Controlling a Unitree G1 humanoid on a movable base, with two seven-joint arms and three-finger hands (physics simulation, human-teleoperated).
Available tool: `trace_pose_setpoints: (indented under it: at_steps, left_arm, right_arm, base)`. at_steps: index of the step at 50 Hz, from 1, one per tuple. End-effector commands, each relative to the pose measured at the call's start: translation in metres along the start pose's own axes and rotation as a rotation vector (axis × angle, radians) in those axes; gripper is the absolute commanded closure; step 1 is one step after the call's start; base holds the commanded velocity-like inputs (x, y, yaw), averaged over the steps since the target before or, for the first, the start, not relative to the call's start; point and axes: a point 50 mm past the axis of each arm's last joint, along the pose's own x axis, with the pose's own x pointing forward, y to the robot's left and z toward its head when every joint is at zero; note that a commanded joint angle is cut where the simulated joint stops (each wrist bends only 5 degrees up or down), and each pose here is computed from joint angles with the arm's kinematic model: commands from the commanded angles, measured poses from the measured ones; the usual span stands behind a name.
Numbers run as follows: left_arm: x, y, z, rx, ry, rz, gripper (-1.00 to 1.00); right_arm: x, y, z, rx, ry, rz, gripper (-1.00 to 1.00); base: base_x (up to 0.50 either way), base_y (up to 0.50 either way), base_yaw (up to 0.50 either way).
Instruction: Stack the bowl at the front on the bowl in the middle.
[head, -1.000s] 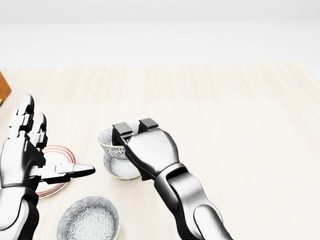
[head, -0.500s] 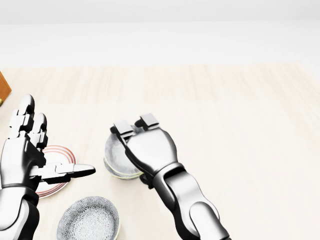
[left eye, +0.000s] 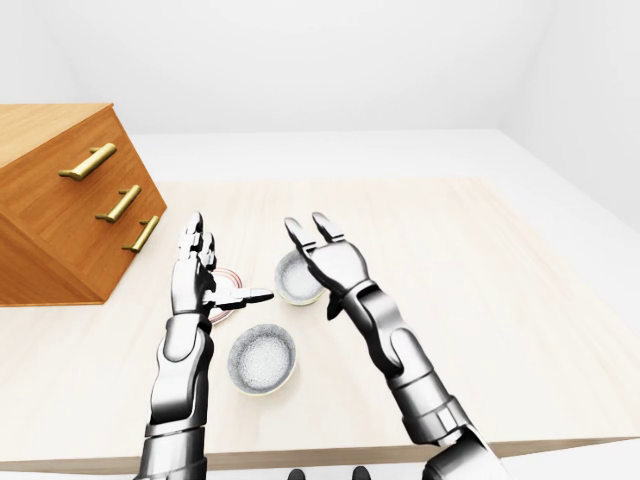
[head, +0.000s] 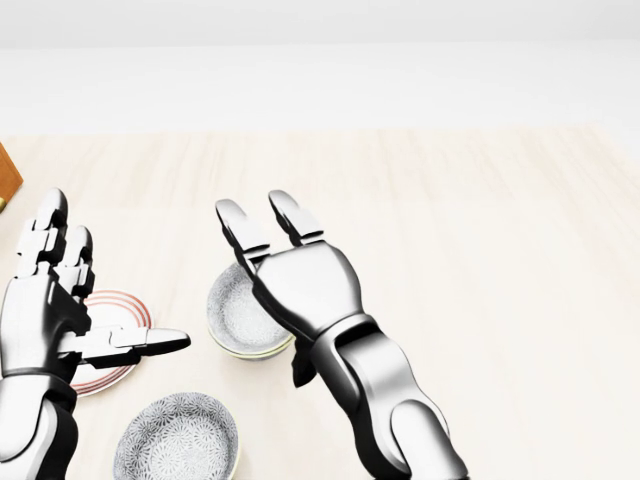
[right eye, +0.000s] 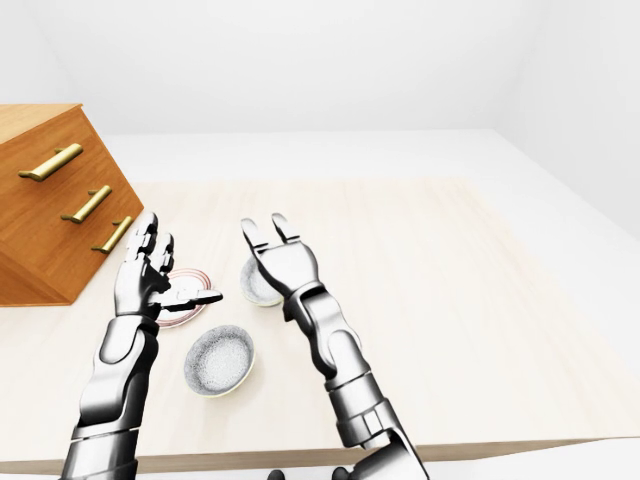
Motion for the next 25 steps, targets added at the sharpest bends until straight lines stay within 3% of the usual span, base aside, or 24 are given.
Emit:
trace_pose_setpoints:
  at_steps: [1, 8, 13, 15, 20, 22, 25]
  left_arm:
    - [0.0, -0.001, 0.002, 0.0, -0.008, -0.001, -1.0]
    - [0.001, 0.0, 0.009, 0.003, -0.037, 0.0, -1.0]
    - [0.001, 0.001, 0.014, 0.005, -0.057, 0.002, -1.0]
    - [0.001, 0.002, 0.015, 0.006, -0.063, 0.004, -1.0]
    - [0.001, 0.002, 0.017, 0.008, -0.069, 0.004, -1.0]
    - [0.001, 0.001, 0.018, 0.01, -0.077, 0.003, -1.0]
    - [0.001, 0.001, 0.022, 0.015, -0.091, 0.001, -1.0]
  right_arm:
    - [-0.005, -0.042, -0.007, 0.109, -0.026, -0.078, -1.0]
    - [-0.002, -0.082, -0.026, 0.226, -0.044, -0.221, -1.0]
    - [0.0, -0.081, -0.066, 0.224, 0.063, -0.249, -1.0]
    - [-0.014, -0.083, -0.082, 0.261, 0.097, -0.276, -1.0]
    - [-0.033, -0.091, -0.095, 0.453, 0.085, -0.37, -1.0]
    - [-0.045, -0.088, -0.098, 0.642, 0.097, -0.412, -1.0]
    - [-0.055, -0.086, -0.1, 0.764, 0.097, -0.466, -1.0]
  base:
    - [0.0, 0.0, 0.0]
    - [0.0, 0.0, 0.0]
    - [0.0, 0.0, 0.0]
    - [0.0, 0.0, 0.0]
    - [0.0, 0.0, 0.0]
    - [0.0, 0.0, 0.0]
    - [0.0, 0.0, 0.0]
